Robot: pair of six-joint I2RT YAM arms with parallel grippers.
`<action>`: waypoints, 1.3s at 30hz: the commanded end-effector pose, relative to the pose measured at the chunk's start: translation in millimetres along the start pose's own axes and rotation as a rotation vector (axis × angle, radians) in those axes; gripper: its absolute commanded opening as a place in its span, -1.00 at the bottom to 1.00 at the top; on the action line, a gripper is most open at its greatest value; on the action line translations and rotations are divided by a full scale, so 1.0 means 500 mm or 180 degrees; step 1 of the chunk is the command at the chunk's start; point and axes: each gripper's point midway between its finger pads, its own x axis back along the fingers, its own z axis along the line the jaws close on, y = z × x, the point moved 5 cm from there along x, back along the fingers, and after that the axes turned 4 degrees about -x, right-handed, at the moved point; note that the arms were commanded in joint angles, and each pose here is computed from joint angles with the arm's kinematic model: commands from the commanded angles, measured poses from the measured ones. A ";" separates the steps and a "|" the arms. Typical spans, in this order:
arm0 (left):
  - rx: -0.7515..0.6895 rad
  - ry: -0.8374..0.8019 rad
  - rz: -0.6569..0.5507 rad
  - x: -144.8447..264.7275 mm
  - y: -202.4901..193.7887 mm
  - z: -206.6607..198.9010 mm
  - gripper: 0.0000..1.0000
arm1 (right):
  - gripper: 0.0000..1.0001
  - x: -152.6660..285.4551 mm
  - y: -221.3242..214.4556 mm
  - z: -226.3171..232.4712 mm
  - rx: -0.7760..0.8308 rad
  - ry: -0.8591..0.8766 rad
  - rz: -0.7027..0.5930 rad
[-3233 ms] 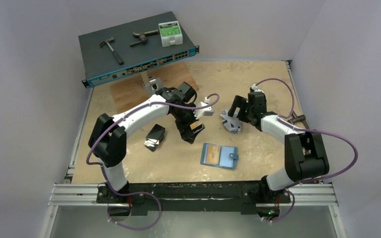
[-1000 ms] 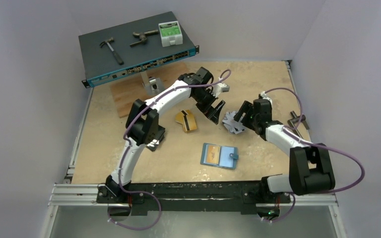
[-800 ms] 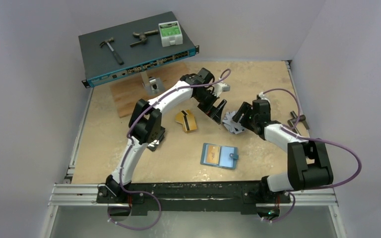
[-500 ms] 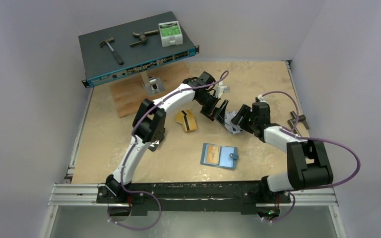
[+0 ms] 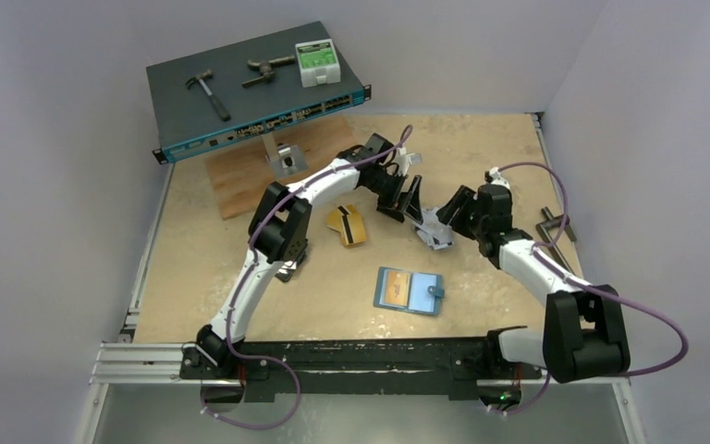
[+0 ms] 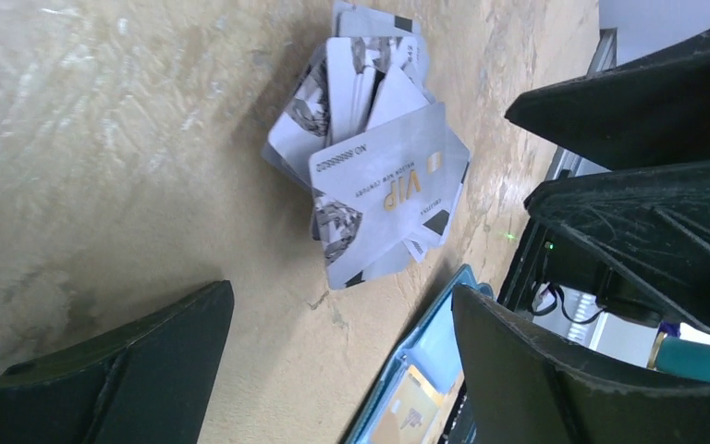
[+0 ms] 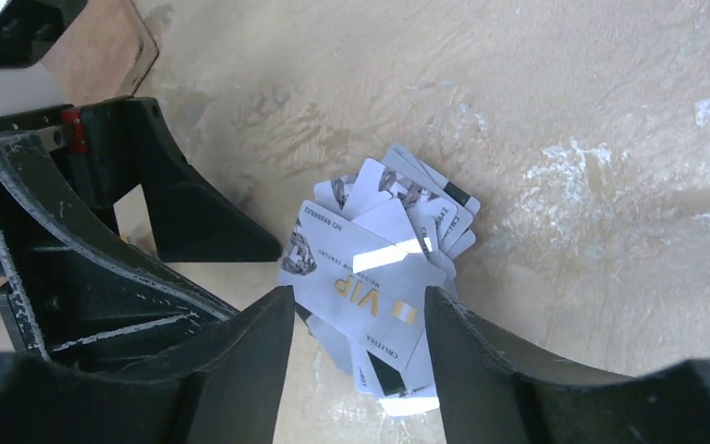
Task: Put the credit cards into the card holder
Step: Pick up the credit card from the center of the board.
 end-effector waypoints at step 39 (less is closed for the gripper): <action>0.0186 -0.0432 -0.0178 -0.015 0.014 -0.002 -0.20 | -0.94 -0.077 -0.059 -0.035 -0.0248 -0.0184 0.0444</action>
